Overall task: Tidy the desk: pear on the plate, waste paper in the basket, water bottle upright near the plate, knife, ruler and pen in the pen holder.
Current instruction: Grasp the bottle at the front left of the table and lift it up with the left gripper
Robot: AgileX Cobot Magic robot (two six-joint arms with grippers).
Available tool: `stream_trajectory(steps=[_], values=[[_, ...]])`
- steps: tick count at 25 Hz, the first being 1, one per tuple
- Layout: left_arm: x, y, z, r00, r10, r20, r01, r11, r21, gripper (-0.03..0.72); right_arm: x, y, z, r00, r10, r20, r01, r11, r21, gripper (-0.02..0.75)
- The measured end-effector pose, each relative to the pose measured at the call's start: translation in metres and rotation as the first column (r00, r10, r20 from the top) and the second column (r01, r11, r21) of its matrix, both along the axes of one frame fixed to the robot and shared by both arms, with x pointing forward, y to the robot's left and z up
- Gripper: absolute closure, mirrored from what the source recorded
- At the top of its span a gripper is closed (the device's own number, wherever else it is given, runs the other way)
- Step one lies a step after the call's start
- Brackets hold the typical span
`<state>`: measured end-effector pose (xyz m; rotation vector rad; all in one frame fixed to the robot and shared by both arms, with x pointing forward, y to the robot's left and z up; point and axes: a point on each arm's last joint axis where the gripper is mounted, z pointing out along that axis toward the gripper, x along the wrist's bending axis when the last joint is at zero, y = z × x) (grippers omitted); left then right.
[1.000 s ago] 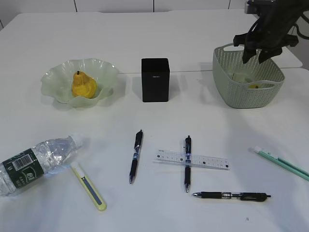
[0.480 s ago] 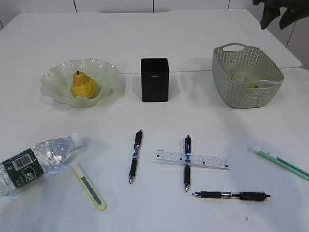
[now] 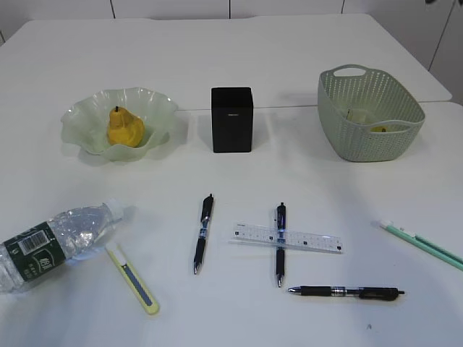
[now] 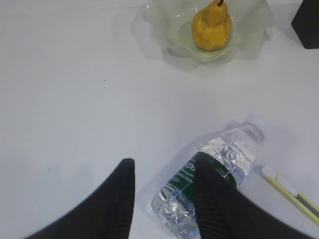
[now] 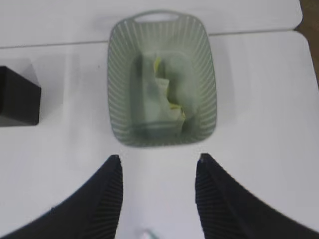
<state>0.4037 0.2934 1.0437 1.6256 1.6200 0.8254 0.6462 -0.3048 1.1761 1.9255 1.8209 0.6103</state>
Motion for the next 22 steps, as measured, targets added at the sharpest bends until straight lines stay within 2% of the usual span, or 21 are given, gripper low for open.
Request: stream_trajectory(steps=[3,5,15,22], values=[[0.000,0.000,0.000,1.000,0.000,0.000,0.000,1.000,0.000,0.413,-0.021,0.001,-0.010,0.998,0.001,-0.065,0.000,1.000,0.003,0.351],[0.000,0.000,0.000,1.000,0.001,-0.002,-0.001,1.000,-0.002,0.413,-0.038,0.001,-0.014,0.998,0.000,-0.066,0.000,1.000,0.003,0.351],[-0.001,0.000,-0.001,1.000,0.002,-0.016,-0.002,1.000,-0.003,0.413,-0.125,0.001,-0.041,0.996,-0.001,0.094,0.003,1.000,-0.019,0.351],[-0.005,0.000,-0.007,0.995,0.004,-0.098,-0.004,1.000,0.000,0.413,-0.165,0.000,-0.068,1.000,0.004,0.031,-0.003,0.999,-0.045,0.351]])
